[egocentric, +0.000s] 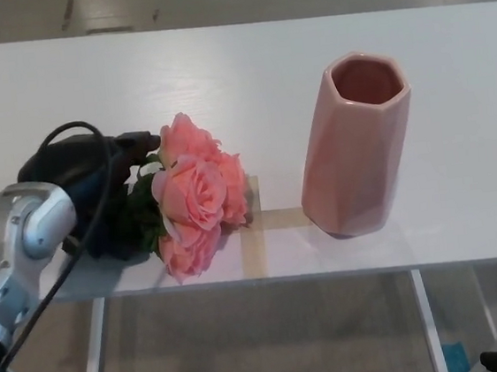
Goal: Use the left hand to pick up the rose and then lift and insert it into the pink vase.
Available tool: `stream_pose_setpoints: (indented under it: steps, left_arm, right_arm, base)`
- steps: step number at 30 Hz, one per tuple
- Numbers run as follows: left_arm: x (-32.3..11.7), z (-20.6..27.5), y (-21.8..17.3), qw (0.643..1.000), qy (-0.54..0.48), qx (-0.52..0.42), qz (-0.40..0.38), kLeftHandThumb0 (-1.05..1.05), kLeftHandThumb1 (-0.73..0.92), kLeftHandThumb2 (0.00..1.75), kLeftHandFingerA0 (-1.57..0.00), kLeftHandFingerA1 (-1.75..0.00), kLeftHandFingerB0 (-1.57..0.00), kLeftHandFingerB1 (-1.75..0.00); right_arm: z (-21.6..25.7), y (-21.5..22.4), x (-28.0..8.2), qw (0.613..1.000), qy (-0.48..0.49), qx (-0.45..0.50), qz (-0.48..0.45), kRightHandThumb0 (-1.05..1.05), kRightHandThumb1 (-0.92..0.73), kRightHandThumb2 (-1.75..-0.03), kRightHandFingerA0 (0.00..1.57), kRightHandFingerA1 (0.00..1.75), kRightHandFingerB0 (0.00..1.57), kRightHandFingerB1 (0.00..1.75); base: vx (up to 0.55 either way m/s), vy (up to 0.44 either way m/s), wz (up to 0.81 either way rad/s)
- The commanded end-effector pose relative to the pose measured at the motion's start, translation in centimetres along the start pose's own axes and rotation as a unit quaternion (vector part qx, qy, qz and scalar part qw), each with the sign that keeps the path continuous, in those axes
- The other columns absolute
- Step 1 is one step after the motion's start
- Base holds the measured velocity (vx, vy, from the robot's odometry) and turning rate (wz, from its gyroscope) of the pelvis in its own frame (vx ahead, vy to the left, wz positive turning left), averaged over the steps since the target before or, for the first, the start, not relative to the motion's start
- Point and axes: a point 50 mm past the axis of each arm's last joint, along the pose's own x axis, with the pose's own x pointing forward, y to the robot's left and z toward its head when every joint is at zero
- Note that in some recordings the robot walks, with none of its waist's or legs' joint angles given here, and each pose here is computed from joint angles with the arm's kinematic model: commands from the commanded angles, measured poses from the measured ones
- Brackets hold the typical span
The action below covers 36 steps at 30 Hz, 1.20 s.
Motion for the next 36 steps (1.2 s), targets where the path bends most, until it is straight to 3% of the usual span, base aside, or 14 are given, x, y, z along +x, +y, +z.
stream_pose_setpoints:
  steps: [1,17,18,19,20,22,23,24,25,26,28,30,32,36]
  left_arm:
    - [0.5,0.2,-0.2,1.000,0.013,0.012,-0.005,-0.54,0.35,0.74,0.00,-0.15,0.00,-0.22]
    - [1.3,0.1,-1.6,0.999,0.031,0.005,-0.033,-0.57,0.37,0.74,-0.04,-0.21,-0.03,-0.21]
    - [1.3,0.1,-1.7,0.999,0.031,0.006,-0.035,-0.55,0.46,0.54,-0.07,-0.25,-0.01,-0.24]
    - [1.3,0.1,-1.8,0.999,0.031,0.008,-0.036,-0.55,0.46,0.54,-0.07,-0.25,-0.01,-0.24]
    - [1.4,0.2,-1.9,0.998,0.033,0.022,-0.044,-0.31,0.31,0.87,0.00,-0.46,0.00,-0.49]
    - [1.5,0.2,-2.0,0.997,0.035,0.037,-0.053,-0.31,0.31,0.87,0.00,-0.46,0.00,-0.49]
    - [1.6,0.3,-1.9,0.997,0.036,0.036,-0.066,-0.52,0.47,0.71,-0.58,-0.50,-0.16,-0.37]
    - [1.7,0.4,-1.8,0.996,0.036,0.033,-0.078,-0.31,0.41,0.88,-0.51,-0.63,-0.02,-0.43]
    - [1.8,0.4,-1.9,0.995,0.036,0.029,-0.087,-0.31,0.41,0.88,-0.51,-0.63,-0.02,-0.43]
    - [2.1,0.8,-1.8,0.991,0.049,0.027,-0.120,-0.31,0.71,0.63,-0.96,-0.73,-0.40,-0.34]
    - [2.4,1.1,-1.8,0.988,0.061,0.036,-0.140,-0.25,0.75,0.64,-1.21,-0.76,-0.63,-0.43]
    - [2.7,1.4,-2.0,0.987,0.065,0.047,-0.140,-0.24,0.76,0.64,-1.27,-0.74,-0.68,-0.47]
    - [2.7,1.6,-2.1,0.990,0.060,0.042,-0.123,-0.23,0.78,0.63,-1.21,-0.94,-0.61,-0.45]
    - [2.5,1.9,-1.5,0.996,0.037,0.023,-0.079,-0.23,0.80,0.65,-0.92,-0.67,-0.48,-0.41]
  right_arm:
    - [0.0,0.1,0.0,1.000,-0.001,0.011,0.000,-0.20,-0.61,-0.57,0.64,0.52,0.57,0.48]
    - [0.1,0.1,0.0,1.000,-0.005,0.010,-0.001,-0.19,-0.61,-0.57,0.63,0.51,0.58,0.48]
    - [0.1,0.1,0.0,1.000,-0.005,0.010,-0.001,-0.19,-0.61,-0.57,0.64,0.51,0.58,0.48]
    - [0.1,0.1,0.0,1.000,-0.005,0.010,-0.001,-0.19,-0.61,-0.57,0.64,0.51,0.58,0.48]
    - [0.2,0.1,0.0,1.000,-0.006,0.009,-0.001,-0.20,-0.61,-0.57,0.64,0.51,0.58,0.48]
    - [0.2,0.1,0.0,1.000,-0.006,0.010,0.000,-0.20,-0.61,-0.57,0.64,0.51,0.58,0.48]
    - [0.3,0.1,0.0,1.000,-0.007,0.010,0.000,-0.20,-0.60,-0.57,0.64,0.52,0.58,0.49]
    - [0.3,0.1,0.0,1.000,-0.008,0.011,0.000,-0.20,-0.61,-0.57,0.64,0.51,0.58,0.49]
    - [0.3,0.1,0.0,1.000,-0.008,0.011,0.000,-0.20,-0.61,-0.57,0.64,0.51,0.58,0.49]
    - [0.4,0.1,0.1,1.000,-0.010,0.009,0.000,-0.20,-0.60,-0.57,0.65,0.52,0.58,0.49]
    - [0.6,0.2,0.2,1.000,-0.012,0.007,0.000,-0.20,-0.60,-0.57,0.65,0.52,0.58,0.49]
    - [0.8,0.3,0.2,1.000,-0.013,0.006,0.001,-0.20,-0.60,-0.57,0.65,0.52,0.58,0.49]
    - [0.9,0.3,0.3,1.000,-0.015,0.005,0.003,-0.20,-0.60,-0.57,0.65,0.52,0.58,0.49]
    - [1.1,0.3,0.4,1.000,-0.018,0.010,0.007,-0.20,-0.60,-0.57,0.65,0.52,0.58,0.49]
  base:
    - [0.00,0.000,0.00]
    - [0.00,0.000,0.00]
    - [0.00,0.000,0.00]
    - [0.00,0.000,0.00]
    - [0.00,0.000,0.00]
    - [0.00,0.000,0.00]
    - [0.00,0.000,0.00]
    - [0.00,0.000,0.00]
    - [0.00,0.000,0.00]
    - [0.00,0.000,0.00]
    - [0.00,0.000,0.00]
    - [0.00,0.000,0.00]
    - [0.00,0.000,0.00]
    - [0.00,0.000,0.00]
